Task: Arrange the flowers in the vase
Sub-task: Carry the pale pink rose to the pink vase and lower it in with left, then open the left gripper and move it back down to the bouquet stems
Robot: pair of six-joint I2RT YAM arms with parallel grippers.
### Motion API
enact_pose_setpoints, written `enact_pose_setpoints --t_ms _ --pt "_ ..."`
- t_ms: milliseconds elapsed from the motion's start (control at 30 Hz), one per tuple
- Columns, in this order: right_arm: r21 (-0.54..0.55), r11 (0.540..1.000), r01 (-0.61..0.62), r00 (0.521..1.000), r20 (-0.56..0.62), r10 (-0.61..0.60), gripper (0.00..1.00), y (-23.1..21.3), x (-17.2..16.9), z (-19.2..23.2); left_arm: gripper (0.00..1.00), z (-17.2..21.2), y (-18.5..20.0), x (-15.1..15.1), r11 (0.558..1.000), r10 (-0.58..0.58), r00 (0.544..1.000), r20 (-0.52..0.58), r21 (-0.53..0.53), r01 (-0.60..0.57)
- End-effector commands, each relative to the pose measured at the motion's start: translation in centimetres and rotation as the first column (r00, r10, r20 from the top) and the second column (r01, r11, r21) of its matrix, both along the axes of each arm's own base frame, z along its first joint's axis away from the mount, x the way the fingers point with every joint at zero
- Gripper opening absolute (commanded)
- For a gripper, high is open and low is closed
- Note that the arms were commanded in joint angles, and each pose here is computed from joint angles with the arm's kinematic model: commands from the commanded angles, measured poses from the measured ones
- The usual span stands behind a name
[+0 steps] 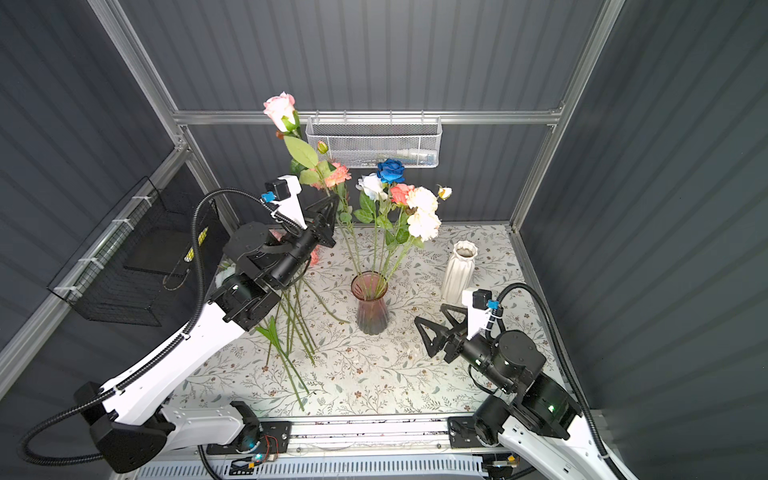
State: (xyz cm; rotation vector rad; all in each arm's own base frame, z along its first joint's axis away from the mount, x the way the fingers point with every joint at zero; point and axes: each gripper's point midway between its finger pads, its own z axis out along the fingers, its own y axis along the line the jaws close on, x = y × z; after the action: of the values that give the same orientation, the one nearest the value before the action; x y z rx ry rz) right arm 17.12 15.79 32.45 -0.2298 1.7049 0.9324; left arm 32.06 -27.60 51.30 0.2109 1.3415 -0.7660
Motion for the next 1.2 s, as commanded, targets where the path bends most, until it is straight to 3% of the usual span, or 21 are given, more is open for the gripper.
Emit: enact_pose_setpoints --t_ms 0,200,400,633,700,800,867,1167 --pt "0.018 1.0 0.012 0.999 0.052 -0.013 0.98 -0.4 -0.1 1.9 0.0 4.3 0.3 -1.1 0.999 0.037 0.985 0.169 -0.04 -0.031" --pt "0.018 1.0 0.009 0.998 0.058 -0.01 0.98 -0.5 -0.2 2.0 0.0 2.7 -1.2 0.7 0.996 0.085 0.976 0.202 0.017 -0.09" --pt "0.017 1.0 0.013 0.998 0.059 -0.014 0.99 -0.7 -0.4 1.8 0.0 -3.4 -2.6 2.2 0.988 0.083 0.988 0.131 0.119 -0.098" --pt "0.016 1.0 0.009 0.998 0.061 -0.01 0.98 -0.6 -0.4 1.6 0.06 -9.2 -2.2 0.9 0.989 0.029 0.999 0.015 0.143 -0.03" --pt "0.017 1.0 0.01 0.998 0.061 -0.011 0.98 -0.6 -0.3 1.6 0.13 -10.3 -1.9 0.3 0.991 0.012 1.0 -0.023 0.131 -0.008" --pt "0.02 1.0 0.008 0.998 0.059 -0.01 0.99 -0.5 -0.3 1.5 0.41 -10.5 -1.1 -0.8 0.995 -0.009 0.998 -0.056 0.1 0.014" --pt "0.022 1.0 0.008 0.998 0.058 -0.01 0.99 -0.5 -0.3 1.5 0.52 -10.1 -0.5 -1.5 0.997 -0.019 0.997 -0.069 0.076 0.024" --pt "0.033 0.999 0.008 0.999 0.052 -0.01 0.99 -0.5 -0.3 1.2 0.86 -7.1 2.8 -4.6 0.999 -0.038 0.996 -0.075 -0.028 0.036"
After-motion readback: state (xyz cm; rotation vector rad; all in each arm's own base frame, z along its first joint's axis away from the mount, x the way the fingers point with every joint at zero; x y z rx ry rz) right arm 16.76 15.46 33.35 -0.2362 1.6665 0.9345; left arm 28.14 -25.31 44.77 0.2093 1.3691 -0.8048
